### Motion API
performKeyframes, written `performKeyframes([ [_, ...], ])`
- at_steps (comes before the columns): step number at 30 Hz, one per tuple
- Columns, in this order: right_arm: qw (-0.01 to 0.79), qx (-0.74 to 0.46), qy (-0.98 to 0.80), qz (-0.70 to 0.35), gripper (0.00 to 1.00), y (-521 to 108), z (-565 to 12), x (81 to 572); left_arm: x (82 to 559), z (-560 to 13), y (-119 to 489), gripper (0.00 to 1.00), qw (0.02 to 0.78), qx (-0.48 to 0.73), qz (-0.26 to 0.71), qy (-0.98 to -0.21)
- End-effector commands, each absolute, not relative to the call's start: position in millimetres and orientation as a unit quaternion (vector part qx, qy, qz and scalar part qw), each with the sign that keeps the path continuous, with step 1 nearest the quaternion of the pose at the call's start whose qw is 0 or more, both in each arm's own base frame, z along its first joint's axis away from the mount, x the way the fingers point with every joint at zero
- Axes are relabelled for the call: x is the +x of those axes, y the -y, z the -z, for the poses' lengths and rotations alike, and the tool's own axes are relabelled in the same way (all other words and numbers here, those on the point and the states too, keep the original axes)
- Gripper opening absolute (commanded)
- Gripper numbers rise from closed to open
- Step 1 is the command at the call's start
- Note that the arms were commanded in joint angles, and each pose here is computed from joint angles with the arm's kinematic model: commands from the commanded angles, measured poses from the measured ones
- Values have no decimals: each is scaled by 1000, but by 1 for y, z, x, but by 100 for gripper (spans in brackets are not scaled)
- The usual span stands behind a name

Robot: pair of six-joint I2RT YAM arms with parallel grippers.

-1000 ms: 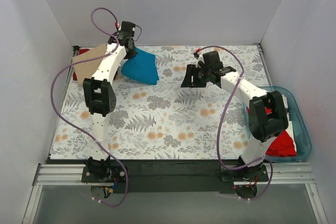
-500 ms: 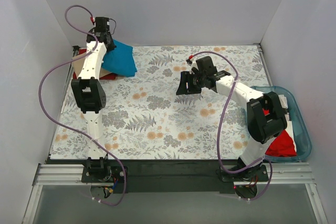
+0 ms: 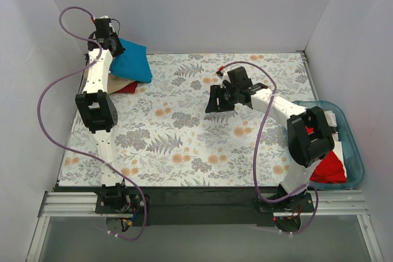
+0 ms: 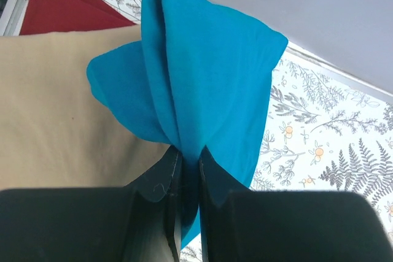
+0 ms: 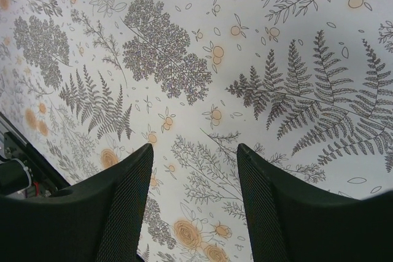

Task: Fold and stack the t-shirts
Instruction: Neatly place the folded tshirt to the corner

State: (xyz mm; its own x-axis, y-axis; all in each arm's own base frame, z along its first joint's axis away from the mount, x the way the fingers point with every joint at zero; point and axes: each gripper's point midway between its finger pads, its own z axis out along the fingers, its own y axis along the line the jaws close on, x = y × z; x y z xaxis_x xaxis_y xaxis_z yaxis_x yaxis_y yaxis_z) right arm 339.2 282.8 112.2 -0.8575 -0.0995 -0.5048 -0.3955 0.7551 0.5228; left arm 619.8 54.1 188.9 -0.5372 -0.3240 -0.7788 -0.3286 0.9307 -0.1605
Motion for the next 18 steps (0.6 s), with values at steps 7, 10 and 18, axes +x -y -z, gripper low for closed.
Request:
performKeyframes([
  [7, 235, -147, -906, -321, 64, -290, -119, 343, 626, -274, -74, 0, 532, -193, 48, -823],
  [10, 236, -148, -905, -322, 63, -292, -121, 343, 625, -280, -67, 0, 534, -184, 74, -822],
  [18, 236, -148, -907, -317, 63, -291, -119, 342, 621, -314, -62, 0, 564, -173, 89, -803],
])
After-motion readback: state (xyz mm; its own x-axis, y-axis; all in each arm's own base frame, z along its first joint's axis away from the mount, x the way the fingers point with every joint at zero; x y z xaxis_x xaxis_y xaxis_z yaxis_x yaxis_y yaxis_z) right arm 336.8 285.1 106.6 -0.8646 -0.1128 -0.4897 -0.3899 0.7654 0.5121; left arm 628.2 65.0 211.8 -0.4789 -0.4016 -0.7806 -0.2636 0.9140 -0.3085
